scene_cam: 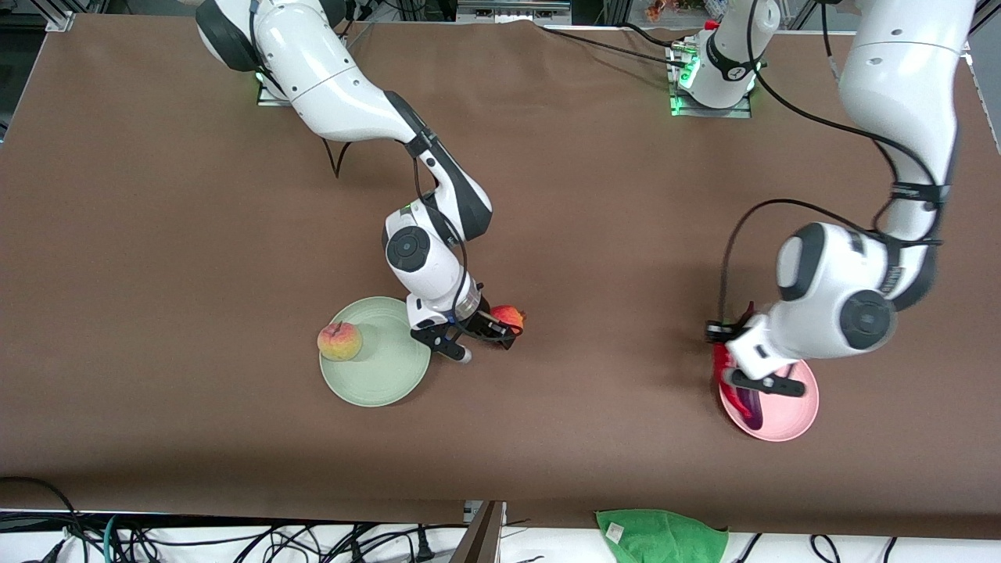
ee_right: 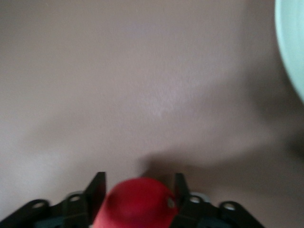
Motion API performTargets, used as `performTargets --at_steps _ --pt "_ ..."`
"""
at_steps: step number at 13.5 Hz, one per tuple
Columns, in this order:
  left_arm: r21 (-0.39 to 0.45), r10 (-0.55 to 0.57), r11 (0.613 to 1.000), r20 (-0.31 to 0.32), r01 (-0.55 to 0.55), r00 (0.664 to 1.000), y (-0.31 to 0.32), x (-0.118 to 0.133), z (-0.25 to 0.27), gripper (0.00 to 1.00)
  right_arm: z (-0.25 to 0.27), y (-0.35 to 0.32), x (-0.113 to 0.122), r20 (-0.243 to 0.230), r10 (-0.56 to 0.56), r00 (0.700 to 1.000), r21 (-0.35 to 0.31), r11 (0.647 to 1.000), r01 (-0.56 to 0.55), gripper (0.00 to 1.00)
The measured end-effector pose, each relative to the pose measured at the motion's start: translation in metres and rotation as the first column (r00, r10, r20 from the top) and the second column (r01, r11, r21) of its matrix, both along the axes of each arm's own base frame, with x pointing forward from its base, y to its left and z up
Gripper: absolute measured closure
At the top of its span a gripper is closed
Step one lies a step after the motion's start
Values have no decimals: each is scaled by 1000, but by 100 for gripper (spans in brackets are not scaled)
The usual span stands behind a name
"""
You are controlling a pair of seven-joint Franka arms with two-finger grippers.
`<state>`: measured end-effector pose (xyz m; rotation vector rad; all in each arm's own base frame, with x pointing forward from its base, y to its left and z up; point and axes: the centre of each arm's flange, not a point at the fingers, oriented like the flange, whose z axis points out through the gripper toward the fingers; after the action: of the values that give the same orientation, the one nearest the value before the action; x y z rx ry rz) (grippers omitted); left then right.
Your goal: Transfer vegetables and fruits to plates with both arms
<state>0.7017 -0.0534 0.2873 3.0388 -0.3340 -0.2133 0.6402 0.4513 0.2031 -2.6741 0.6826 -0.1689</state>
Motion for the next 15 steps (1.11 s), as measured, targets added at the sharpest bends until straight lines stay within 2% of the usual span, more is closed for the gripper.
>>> performTargets --at_steps 1,3,5,6,7,10,13,14,15 --pt "10 -30 999 -3 30 1000 22 1 -4 66 5 -10 7 -9 0 1000 -8 1000 0 51" --pt "19 -59 998 -14 60 998 51 1 -15 66 30 -45 34 -64 28 998 -28 999 -29 75" --pt "22 -64 998 -9 64 998 56 2 -25 66 77 -91 65 -122 68 990 -1 998 -68 77" --pt "27 -57 998 -8 57 998 60 3 -32 66 100 -111 75 -129 75 989 23 997 -73 74" --pt "32 -50 998 -3 50 999 66 4 -37 66 106 -111 75 -133 76 988 34 997 -72 70" --pt "42 -29 999 27 28 999 81 8 -53 66 91 -56 48 -177 40 983 49 998 -32 40" --pt "44 -22 999 55 20 998 86 11 -66 66 67 -1 18 -178 -12 984 60 998 23 8" --pt "44 -20 999 67 18 998 86 12 -67 61 58 10 11 -172 -19 985 54 998 28 1" --pt "44 -19 999 82 15 996 87 14 -66 51 49 15 6 -169 -24 985 41 999 32 1"
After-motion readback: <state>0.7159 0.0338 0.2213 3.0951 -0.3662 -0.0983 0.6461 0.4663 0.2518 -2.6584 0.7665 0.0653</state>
